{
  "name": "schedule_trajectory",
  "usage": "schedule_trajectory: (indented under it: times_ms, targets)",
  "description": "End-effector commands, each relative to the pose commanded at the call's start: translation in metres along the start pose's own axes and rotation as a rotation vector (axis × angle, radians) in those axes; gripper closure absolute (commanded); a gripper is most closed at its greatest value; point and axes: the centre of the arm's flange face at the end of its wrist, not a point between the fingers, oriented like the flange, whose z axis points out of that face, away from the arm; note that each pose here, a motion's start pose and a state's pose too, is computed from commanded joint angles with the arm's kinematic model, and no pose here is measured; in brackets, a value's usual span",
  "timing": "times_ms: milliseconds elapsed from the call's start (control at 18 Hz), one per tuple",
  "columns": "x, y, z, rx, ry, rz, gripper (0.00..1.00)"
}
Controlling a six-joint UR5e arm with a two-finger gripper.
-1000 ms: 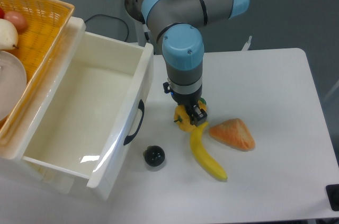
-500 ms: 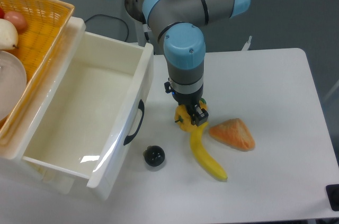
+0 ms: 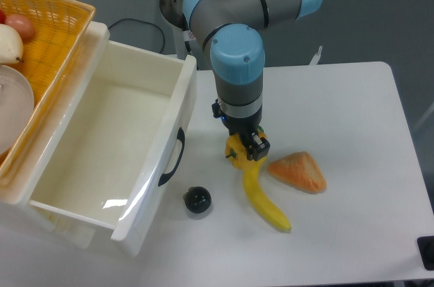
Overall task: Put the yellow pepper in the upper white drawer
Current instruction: 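Close the gripper around the yellow pepper on the table, then lift the yellow pepper up off the table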
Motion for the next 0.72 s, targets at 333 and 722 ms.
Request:
schedule_trajectory:
  times_ms: [333, 722]
  targets:
    - [-0.002, 0.033, -0.030, 0.111, 0.037, -0.126, 0.67]
    - [0.013, 0.042, -0.067, 0.209, 0.057, -0.320, 0.67]
